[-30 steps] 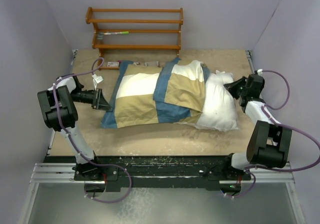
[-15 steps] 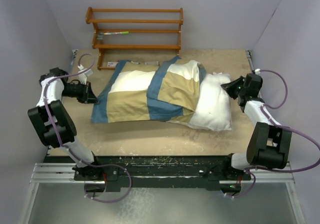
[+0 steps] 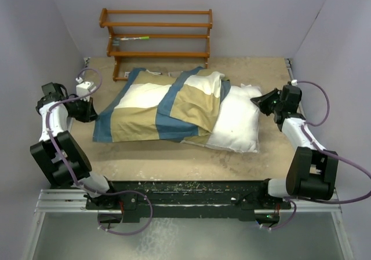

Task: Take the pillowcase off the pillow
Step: Remove the pillow from the pillowcase.

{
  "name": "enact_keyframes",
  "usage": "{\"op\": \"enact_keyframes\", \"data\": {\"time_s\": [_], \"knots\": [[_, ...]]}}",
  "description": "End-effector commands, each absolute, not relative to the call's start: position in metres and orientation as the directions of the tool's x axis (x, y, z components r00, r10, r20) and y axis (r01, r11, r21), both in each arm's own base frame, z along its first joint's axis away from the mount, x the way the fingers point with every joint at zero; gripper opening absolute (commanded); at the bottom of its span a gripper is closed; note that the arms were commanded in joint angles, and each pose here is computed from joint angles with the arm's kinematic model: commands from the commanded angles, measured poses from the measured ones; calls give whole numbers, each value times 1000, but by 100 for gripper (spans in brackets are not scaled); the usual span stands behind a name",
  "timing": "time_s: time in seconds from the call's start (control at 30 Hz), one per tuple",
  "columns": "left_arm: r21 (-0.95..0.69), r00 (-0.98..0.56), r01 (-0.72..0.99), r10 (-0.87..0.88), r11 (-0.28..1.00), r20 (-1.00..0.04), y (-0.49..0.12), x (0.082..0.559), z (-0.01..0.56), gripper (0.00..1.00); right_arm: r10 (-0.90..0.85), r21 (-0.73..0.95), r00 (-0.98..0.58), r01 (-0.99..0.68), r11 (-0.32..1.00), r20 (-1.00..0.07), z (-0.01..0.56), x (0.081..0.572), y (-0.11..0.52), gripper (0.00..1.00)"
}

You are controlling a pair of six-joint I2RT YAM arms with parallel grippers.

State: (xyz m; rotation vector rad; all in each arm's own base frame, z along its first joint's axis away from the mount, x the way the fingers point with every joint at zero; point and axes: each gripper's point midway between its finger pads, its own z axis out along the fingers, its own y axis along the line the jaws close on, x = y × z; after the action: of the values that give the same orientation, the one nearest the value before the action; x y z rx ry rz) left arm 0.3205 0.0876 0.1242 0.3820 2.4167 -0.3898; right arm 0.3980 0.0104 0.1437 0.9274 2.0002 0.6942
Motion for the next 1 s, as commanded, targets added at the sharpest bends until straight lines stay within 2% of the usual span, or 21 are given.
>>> {"op": "enact_keyframes", "data": {"time_s": [0.0,0.13,0.2,0.3,0.33,0.37,0.4,0.43,0.47,0.57,0.7,0.83,0.97], "knots": [[301,-695,157,322,941,-643,224,340,158,0,806,721,-137,378,580,-576,196,414,-60,0],[303,-696,43,246,952,-675,278,334,178,0,826,741,-83,399,540,-558,201,409,-83,0],[281,-687,50,237,958,-687,279,332,182,0,828,748,-82,388,539,-554,204,411,-84,0],[61,-641,214,187,975,-745,215,329,182,0,812,752,-147,316,579,-564,207,425,-65,0],[-29,-633,290,168,957,-755,180,329,184,6,804,745,-176,307,593,-568,202,428,-53,0],[-105,-634,368,166,924,-755,144,328,186,29,788,730,-206,297,615,-580,196,430,-41,0],[-167,-637,456,189,874,-747,106,326,185,59,771,710,-243,300,637,-589,186,431,-30,0],[-214,-629,539,220,815,-746,69,322,185,85,756,688,-278,313,654,-592,176,431,-21,0],[-248,-613,604,244,757,-751,40,318,185,98,748,675,-294,322,664,-595,168,430,-17,0],[-268,-559,753,368,601,-743,-19,301,175,99,755,677,-292,333,656,-587,155,423,-14,0],[-388,-592,787,409,480,-695,-39,276,154,100,741,654,-319,348,672,-591,154,416,-14,0],[-435,-647,754,441,492,-622,-28,271,131,100,741,662,-317,334,671,-591,163,419,-13,0],[-318,-627,763,527,563,-574,-3,272,120,100,740,667,-295,322,672,-604,174,423,-15,0]]}}
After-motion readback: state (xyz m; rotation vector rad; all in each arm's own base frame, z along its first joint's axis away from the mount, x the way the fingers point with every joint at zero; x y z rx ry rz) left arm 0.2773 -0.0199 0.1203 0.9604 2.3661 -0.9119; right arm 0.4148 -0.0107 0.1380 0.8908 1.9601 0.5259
